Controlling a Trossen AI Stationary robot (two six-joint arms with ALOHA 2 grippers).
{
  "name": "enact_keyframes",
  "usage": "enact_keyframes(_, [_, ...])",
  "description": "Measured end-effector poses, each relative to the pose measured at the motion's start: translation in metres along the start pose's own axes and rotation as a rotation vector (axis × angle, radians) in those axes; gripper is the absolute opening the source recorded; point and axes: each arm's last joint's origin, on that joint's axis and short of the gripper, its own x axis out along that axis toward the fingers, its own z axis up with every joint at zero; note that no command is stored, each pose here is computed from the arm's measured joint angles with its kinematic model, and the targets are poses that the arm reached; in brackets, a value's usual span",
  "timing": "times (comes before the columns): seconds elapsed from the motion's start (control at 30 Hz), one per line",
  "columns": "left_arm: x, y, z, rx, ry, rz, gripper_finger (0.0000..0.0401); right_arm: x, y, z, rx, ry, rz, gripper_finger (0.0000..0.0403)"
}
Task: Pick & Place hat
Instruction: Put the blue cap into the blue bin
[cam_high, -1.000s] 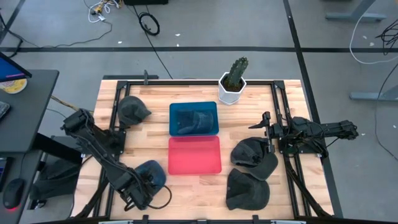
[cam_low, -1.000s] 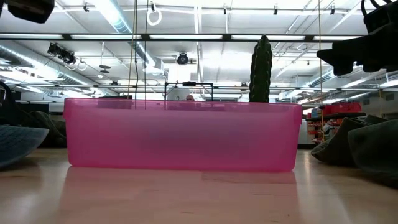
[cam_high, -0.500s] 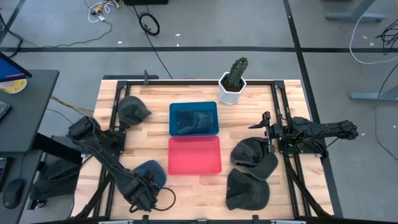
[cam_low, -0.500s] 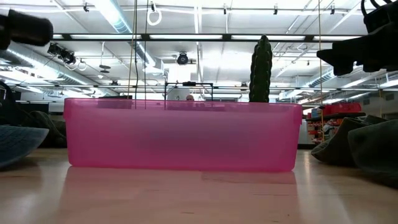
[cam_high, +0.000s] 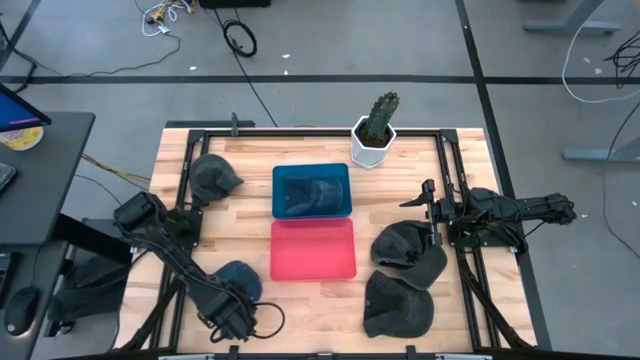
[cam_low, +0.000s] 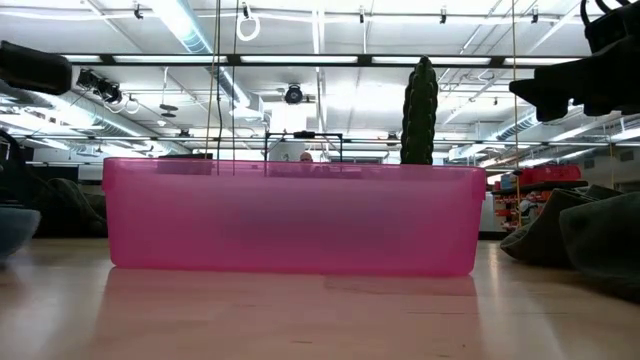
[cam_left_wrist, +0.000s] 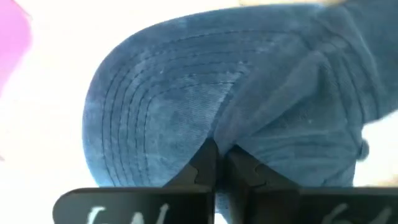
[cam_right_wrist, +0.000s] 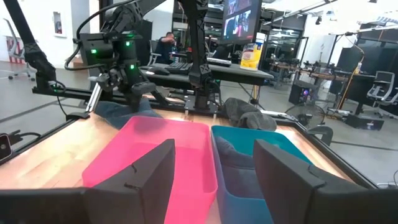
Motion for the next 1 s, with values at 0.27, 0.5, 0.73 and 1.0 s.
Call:
enact_keyframes(0.27, [-0.026,-0.004,-0.008,0.051,0.133,-0.002,0.0005,0.000,0.000,0.000,0.000,0.000,0.000,0.0220])
enact_keyframes(0.5, [-0.071,0.006,-0.011,0.189,0.197,0.206,0.0004,0.000,0.000,0.000,0.000,0.000,0.000,0.0220])
enact_keyframes(0.73, [-0.086,0.051,-0.011,0.328,0.223,0.381,0.0003,0.000,0.000,0.000,0.000,0.000,0.000,0.0220])
enact_keyframes(1.0, [-0.084,0.124,-0.016,0.493,0.380,0.527,0.0002,0.000,0.000,0.000,0.000,0.000,0.000,0.0220])
